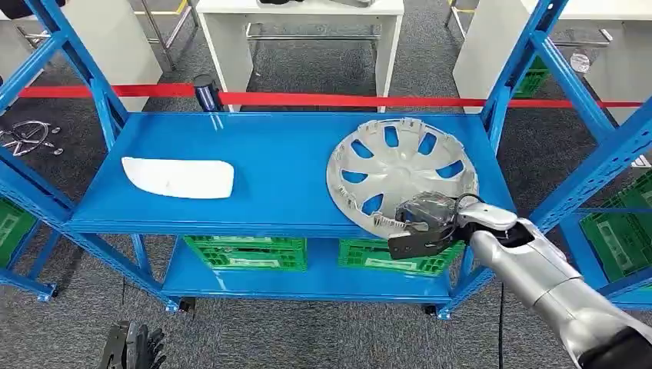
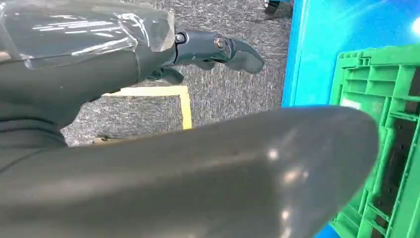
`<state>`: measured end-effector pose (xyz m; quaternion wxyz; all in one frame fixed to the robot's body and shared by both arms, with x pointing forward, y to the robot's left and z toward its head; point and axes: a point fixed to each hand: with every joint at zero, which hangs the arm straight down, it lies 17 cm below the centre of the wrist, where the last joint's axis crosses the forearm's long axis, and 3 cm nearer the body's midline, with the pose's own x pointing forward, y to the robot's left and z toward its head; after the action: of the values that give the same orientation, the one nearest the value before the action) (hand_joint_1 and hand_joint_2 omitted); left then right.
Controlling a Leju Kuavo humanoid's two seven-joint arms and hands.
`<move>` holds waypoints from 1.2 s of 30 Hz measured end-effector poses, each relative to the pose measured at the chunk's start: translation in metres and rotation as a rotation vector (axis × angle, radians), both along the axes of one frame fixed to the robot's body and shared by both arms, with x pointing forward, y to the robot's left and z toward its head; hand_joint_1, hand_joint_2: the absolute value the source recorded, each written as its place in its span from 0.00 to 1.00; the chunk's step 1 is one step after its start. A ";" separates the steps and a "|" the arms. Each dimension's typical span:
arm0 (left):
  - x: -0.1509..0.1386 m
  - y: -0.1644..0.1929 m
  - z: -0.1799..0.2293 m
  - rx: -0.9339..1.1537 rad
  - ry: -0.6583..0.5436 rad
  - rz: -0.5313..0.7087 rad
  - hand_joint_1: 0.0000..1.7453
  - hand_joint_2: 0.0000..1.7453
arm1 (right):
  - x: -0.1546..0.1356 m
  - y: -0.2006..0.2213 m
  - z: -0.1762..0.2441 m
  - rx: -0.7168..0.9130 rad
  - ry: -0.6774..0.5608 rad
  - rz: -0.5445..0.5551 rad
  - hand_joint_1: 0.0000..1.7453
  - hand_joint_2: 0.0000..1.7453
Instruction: Take the parts from the cabinet and place them on the table.
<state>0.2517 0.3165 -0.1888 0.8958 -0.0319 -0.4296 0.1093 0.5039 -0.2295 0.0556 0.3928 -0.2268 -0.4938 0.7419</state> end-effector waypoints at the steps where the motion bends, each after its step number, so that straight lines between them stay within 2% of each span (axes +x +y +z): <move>1: 0.000 -0.001 0.001 -0.001 -0.004 -0.001 0.00 0.00 | 0.001 0.000 0.003 0.003 -0.003 0.000 0.93 1.00; 19: 0.003 0.003 0.006 -0.001 -0.022 0.010 0.00 0.00 | 0.008 -0.005 0.012 0.007 -0.023 -0.019 0.97 1.00; 20: 0.002 0.002 0.005 0.000 -0.019 0.006 0.00 1.00 | 0.008 -0.006 0.011 0.006 -0.021 -0.019 0.98 1.00; 24: -0.001 -0.007 0.004 -0.012 -0.016 -0.009 0.00 1.00 | 0.010 -0.004 0.016 0.026 -0.035 -0.024 0.98 1.00; 29: -0.006 -0.014 0.004 -0.033 -0.021 -0.020 0.00 1.00 | 0.024 0.004 0.049 0.085 -0.115 -0.037 1.00 1.00; 36: -0.016 -0.021 0.000 -0.050 -0.006 -0.028 0.00 1.00 | 0.056 0.015 0.135 0.171 -0.292 -0.070 0.98 1.00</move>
<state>0.2362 0.2958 -0.1886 0.8949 -0.0604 -0.4290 0.1075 0.5596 -0.2144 0.1910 0.3604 -0.3153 -0.5987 0.6421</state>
